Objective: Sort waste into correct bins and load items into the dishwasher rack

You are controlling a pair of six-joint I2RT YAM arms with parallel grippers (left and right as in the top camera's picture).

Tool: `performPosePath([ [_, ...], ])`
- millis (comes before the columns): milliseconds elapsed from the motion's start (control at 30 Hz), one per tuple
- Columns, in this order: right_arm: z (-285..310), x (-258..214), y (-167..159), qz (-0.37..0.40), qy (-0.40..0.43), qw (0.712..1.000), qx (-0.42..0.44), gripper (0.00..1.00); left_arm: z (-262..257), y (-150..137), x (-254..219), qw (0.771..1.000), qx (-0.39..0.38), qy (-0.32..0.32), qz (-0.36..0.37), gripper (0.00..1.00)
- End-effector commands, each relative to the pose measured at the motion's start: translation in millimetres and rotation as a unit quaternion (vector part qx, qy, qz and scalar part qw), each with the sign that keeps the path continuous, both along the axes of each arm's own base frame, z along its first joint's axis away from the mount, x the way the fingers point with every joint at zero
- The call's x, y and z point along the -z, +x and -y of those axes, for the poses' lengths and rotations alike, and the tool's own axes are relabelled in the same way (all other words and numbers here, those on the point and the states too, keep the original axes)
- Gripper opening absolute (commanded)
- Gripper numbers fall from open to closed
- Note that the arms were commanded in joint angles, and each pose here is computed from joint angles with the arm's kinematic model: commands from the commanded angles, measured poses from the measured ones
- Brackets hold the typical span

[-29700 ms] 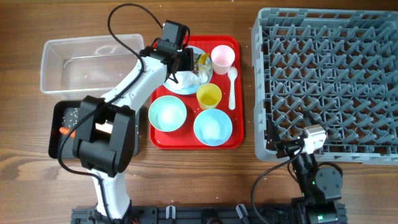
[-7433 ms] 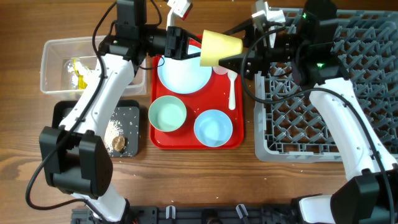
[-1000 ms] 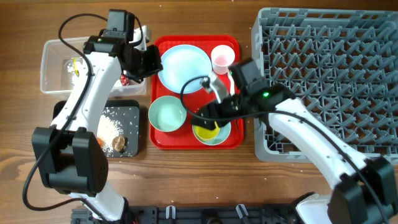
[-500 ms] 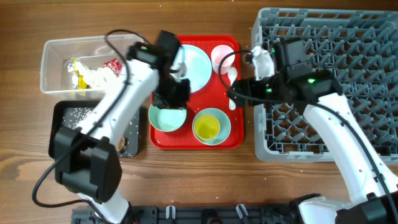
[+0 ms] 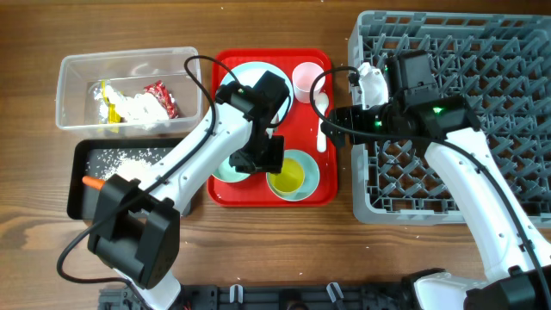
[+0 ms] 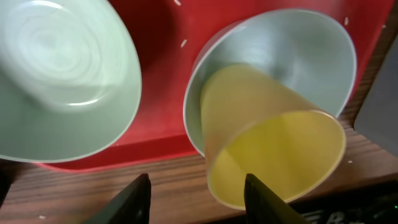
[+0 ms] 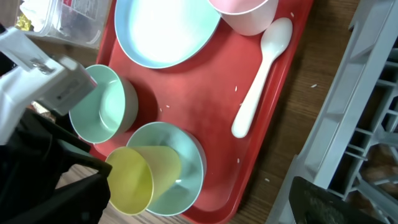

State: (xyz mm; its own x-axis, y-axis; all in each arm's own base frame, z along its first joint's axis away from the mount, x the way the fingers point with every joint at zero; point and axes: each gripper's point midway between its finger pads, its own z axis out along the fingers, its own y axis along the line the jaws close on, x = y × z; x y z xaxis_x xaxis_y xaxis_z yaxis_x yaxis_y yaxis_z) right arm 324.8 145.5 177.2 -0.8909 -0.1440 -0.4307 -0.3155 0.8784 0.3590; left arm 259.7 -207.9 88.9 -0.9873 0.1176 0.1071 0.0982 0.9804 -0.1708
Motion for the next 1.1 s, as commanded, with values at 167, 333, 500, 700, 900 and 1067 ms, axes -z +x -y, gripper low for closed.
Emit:
performPosePath([
  [167,3,0,3,0.003,-0.008,1.0,0.003,0.95,6,-6,32,0.999,-0.016,-0.029,0.006,0.37],
  [333,3,0,3,0.003,-0.008,1.0,0.003,0.95,7,-5,34,0.999,-0.015,-0.033,0.01,0.08],
  [500,3,0,3,0.003,-0.008,1.0,0.003,0.96,10,0,28,0.999,-0.015,-0.04,0.021,0.04],
  [700,3,0,3,0.003,-0.008,1.0,0.003,0.96,10,3,16,0.998,-0.015,-0.049,0.039,0.04],
  [900,3,0,1,-0.001,-0.009,1.0,0.003,0.96,6,13,-18,0.993,0.008,-0.063,0.102,0.04],
  [1067,2,0,0,-0.002,-0.008,1.0,0.0,0.96,-17,38,-57,0.979,0.013,-0.094,0.18,0.04],
])
